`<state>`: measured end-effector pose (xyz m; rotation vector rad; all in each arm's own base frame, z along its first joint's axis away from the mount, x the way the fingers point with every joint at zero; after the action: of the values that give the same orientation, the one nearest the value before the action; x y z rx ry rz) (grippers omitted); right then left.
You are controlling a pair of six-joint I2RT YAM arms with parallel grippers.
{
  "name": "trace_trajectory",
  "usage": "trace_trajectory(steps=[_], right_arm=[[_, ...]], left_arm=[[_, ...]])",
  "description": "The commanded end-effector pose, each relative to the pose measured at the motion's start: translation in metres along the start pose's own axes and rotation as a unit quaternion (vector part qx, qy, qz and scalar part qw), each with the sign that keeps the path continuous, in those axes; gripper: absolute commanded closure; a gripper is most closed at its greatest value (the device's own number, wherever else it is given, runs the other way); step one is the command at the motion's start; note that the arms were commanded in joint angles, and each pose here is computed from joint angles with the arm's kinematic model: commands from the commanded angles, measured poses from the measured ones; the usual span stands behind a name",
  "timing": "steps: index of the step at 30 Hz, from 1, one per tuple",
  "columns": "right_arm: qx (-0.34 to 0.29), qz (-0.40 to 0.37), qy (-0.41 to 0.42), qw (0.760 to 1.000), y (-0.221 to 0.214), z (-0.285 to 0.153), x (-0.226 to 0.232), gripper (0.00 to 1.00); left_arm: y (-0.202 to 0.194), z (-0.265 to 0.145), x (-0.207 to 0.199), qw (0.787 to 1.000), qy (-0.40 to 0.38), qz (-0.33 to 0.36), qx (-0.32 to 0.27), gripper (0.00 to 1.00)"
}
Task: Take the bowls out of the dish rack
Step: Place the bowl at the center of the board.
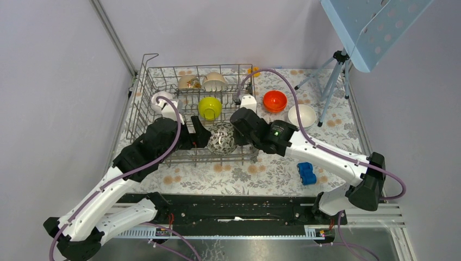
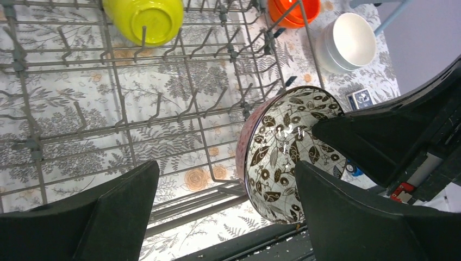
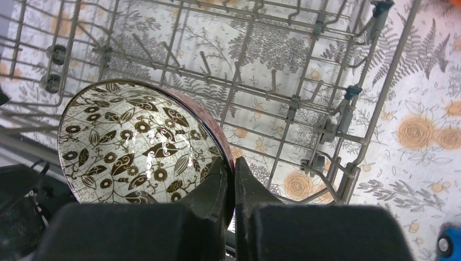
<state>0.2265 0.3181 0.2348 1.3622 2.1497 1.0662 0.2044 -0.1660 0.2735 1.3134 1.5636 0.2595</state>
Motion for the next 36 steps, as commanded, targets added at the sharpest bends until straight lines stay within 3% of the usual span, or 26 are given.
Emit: trace_trajectory(steps=[1,8,12,15,17,21,28,30,36], right_arm=[[-0.063,0.099,0.008,0.993,0.028,-0.007,0.002,1.0],[-0.082,0.151,0.036,0.984,0.047,-0.029,-0.006,1.0],[-0.091,0.17,0.011,0.981,0.055,-0.042,-0.019,1.0],[-0.106,0.187,0.002,0.977,0.063,-0.049,-0.024,1.0],[-0.109,0.213,-0.009,0.971,0.067,-0.052,-0.029,1.0],[-0.106,0.245,-0.03,0.963,0.069,-0.051,-0.033,1.0],[-0.078,0.257,-0.051,0.962,0.058,-0.035,-0.034,1.0],[-0.078,0.254,-0.061,0.962,0.056,-0.033,-0.036,1.0],[-0.072,0.241,-0.078,0.965,0.052,-0.027,-0.04,1.0]], left_arm=[[0.035,-0.007,-0.012,0.997,0.005,-0.037,-0.065,0.01],[0.089,-0.021,0.004,0.974,0.095,-0.1,-0.181,0.01],[0.097,-0.022,0.017,0.96,0.143,-0.12,-0.208,0.01],[0.096,-0.019,0.01,0.961,0.117,-0.138,-0.208,0.01],[0.094,-0.015,0.005,0.967,0.1,-0.121,-0.202,0.01],[0.087,-0.01,-0.005,0.984,0.071,-0.005,-0.16,0.01],[0.083,-0.017,-0.046,0.983,-0.069,-0.047,-0.162,0.01],[0.074,-0.018,-0.054,0.986,-0.093,-0.034,-0.135,0.01],[0.043,0.007,-0.046,0.999,-0.03,0.006,-0.024,0.01]])
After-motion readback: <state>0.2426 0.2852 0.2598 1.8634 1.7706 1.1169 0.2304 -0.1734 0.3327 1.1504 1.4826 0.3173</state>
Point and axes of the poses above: each gripper's point midway between its finger pads, its own z axis out along the fingers, its own x axis along the line the jaws close on, y = z × x, the point moved 1 cm from there along -z, back along the fingers, and after that the axes turned 10 degrees about -z, right-handed, at the moved point
